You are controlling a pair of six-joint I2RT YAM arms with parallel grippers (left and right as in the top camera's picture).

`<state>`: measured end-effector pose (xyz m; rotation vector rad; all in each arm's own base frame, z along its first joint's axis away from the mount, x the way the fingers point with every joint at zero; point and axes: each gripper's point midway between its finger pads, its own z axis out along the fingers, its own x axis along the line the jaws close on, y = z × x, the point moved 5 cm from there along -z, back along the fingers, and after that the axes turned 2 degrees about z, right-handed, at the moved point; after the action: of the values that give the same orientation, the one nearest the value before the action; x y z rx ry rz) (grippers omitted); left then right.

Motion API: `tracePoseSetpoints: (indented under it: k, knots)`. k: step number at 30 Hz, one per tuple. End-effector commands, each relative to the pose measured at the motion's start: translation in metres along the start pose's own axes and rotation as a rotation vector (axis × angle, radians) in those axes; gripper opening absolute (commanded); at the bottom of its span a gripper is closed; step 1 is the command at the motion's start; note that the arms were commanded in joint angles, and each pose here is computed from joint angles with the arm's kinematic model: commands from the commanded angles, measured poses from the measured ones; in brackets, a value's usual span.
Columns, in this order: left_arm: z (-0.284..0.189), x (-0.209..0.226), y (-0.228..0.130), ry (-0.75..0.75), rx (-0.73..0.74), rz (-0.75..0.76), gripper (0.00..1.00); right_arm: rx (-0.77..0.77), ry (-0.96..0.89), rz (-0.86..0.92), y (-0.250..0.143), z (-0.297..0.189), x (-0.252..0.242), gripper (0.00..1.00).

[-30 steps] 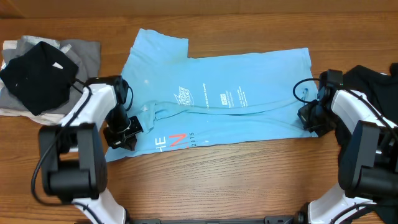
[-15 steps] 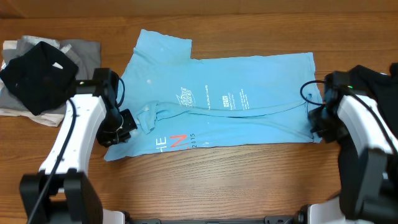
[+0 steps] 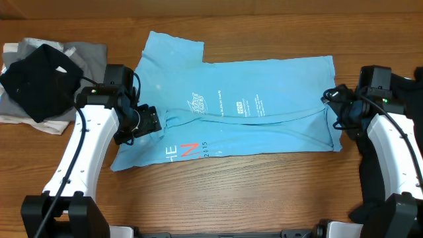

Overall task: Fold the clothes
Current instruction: 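Move the left gripper to the folded shirt's left side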

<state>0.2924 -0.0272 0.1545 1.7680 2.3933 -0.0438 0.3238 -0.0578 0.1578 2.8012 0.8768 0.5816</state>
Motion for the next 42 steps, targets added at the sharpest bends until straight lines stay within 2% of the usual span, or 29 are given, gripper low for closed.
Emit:
tracePoseSetpoints:
  k: [1,9,12,19,23,29,34,37,39,42]
  knots:
    - [0.016,0.001,-0.004,0.010,0.075,0.012,0.83,0.020,0.048,-0.026,-0.001,-0.001,0.006,0.94]
    - [0.056,0.000,-0.005,0.014,0.209,-0.008,0.79,0.020,0.050,-0.029,-0.001,-0.001,0.007,0.94]
    - [0.067,0.001,-0.003,0.018,0.231,-0.011,0.71,0.018,0.052,-0.029,-0.001,-0.001,0.007,0.94]
    - [0.079,-0.004,0.009,-0.001,0.185,0.011,0.68,0.013,0.052,-0.030,0.000,0.000,0.008,0.94]
    - [0.082,-0.015,0.015,-0.018,0.140,0.132,0.67,0.006,0.059,-0.030,0.001,0.000,0.009,0.94]
    - [0.086,-0.030,0.014,-0.006,0.109,0.236,0.63,-0.001,0.065,-0.031,0.003,0.000,0.010,0.94]
    - [0.090,-0.030,0.011,0.045,0.113,0.259,0.60,0.001,0.063,-0.031,0.002,0.000,0.010,0.94]
    - [0.094,-0.030,0.012,0.047,0.121,0.257,0.54,0.001,0.064,-0.031,0.002,0.000,0.010,0.94]
    - [0.098,-0.029,0.012,0.049,0.129,0.257,0.42,0.001,0.063,-0.031,0.002,0.000,0.010,0.94]
    - [0.101,-0.028,0.011,0.055,0.137,0.259,0.30,0.004,0.061,-0.031,0.002,0.000,0.009,0.94]
